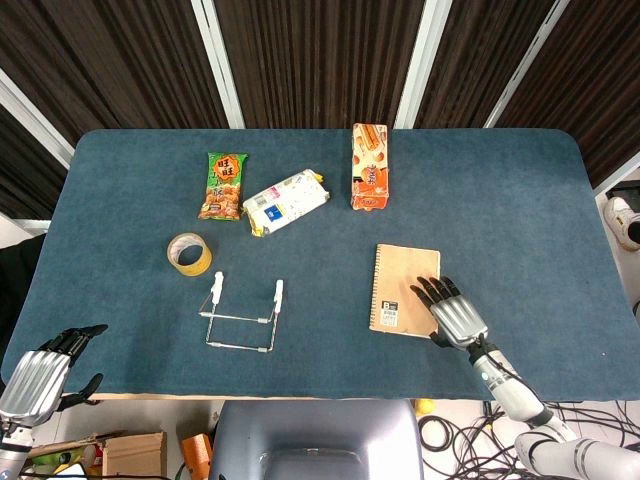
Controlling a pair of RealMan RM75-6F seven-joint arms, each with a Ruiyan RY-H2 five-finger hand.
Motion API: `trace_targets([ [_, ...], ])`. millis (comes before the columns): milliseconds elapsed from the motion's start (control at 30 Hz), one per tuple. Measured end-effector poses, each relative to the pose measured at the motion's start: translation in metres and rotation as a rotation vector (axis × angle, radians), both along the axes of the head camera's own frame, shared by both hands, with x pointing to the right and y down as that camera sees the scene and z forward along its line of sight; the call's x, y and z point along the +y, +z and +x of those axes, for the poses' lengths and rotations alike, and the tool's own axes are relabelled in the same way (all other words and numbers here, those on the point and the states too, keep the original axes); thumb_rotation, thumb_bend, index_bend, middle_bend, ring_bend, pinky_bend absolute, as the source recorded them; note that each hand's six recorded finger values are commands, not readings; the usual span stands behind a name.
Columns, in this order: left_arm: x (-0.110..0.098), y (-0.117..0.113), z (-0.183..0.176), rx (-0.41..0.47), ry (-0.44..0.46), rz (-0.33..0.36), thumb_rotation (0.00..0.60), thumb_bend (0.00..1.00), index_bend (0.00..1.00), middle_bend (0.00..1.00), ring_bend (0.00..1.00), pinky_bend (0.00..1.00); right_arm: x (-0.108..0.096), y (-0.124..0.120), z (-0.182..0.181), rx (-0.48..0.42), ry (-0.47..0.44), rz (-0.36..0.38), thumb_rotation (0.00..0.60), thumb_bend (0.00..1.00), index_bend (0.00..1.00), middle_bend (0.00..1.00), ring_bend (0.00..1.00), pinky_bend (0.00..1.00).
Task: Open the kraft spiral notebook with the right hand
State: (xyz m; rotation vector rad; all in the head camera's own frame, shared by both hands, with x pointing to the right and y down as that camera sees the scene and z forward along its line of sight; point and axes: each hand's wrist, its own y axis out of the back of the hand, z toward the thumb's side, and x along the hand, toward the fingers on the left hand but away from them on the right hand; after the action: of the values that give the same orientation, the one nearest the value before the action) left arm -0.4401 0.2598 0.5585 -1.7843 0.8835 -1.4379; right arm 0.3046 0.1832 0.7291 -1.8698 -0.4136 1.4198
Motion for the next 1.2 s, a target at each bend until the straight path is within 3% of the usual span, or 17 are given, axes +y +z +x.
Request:
trace_targets([
  [400, 0.0, 0.0, 0.0, 0.0, -0.002, 0.0, 0.6, 0.32, 0.23, 0.29, 0.25, 0.47, -0.002, -0.001, -0.001, -0.004, 0.0, 0.013, 0.6, 0.29, 0.0, 0.0, 0.0, 0.07],
  [500, 0.0, 0.0, 0.0, 0.0, -0.003, -0.002, 0.6, 0.32, 0.23, 0.29, 0.25, 0.47, -0.005, -0.001, -0.002, -0.007, -0.002, 0.026, 0.6, 0.29, 0.04, 0.0, 0.0, 0.07],
  [733, 0.0, 0.001, 0.001, 0.002, 0.007, -0.005, 0.6, 0.32, 0.23, 0.29, 0.25, 0.47, -0.012, 0.002, -0.006, -0.026, -0.004, 0.08, 0.6, 0.29, 0.19, 0.08, 0.0, 0.14],
  [1200, 0.001, 0.001, 0.002, 0.004, 0.01, -0.013, 0.6, 0.32, 0.23, 0.29, 0.25, 0.47, -0.029, -0.001, -0.022, -0.086, -0.008, 0.197, 0.6, 0.29, 0.19, 0.08, 0.01, 0.15],
])
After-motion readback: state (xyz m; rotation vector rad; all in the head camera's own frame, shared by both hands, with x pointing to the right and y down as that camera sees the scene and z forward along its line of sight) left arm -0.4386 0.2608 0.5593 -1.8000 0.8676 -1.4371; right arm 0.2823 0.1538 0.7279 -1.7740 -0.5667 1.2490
